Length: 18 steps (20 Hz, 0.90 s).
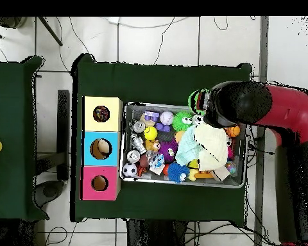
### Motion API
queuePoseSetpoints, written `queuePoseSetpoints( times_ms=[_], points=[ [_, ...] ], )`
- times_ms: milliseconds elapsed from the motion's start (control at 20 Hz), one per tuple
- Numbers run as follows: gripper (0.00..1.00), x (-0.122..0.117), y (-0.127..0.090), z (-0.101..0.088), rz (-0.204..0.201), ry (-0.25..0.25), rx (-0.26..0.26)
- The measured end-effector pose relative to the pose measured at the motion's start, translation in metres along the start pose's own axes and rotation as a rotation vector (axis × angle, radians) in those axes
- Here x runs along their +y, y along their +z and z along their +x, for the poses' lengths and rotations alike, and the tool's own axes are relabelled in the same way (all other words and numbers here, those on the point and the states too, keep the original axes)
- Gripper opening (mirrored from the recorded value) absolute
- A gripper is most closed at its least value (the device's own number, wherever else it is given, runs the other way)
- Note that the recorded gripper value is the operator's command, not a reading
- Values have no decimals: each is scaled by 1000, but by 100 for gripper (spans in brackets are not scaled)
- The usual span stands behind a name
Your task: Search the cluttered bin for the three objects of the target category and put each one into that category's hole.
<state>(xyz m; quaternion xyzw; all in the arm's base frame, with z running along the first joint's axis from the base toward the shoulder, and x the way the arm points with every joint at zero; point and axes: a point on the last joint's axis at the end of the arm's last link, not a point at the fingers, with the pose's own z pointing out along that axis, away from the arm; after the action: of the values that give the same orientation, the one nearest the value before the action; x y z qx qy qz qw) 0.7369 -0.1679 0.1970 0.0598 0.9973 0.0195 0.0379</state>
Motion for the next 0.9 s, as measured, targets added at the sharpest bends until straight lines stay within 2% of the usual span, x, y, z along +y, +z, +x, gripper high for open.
queuePoseSetpoints(
  times_ms=[200, 500, 600, 700, 750, 850, 900],
  points=[
    [0, 5, -6, -2, 6, -7, 1],
    [0, 43, -27, -6, 19, -59, 3],
    [0, 73, -39, -9, 26, -99, -8],
    [0, 83, -43, -10, 27, -111, -14],
    [0, 103, -52, -11, 29, -135, -26],
    [0, 115, -57, -12, 30, -150, -33],
    [0, 134, -64, -11, 31, -174, -43]
  ],
)
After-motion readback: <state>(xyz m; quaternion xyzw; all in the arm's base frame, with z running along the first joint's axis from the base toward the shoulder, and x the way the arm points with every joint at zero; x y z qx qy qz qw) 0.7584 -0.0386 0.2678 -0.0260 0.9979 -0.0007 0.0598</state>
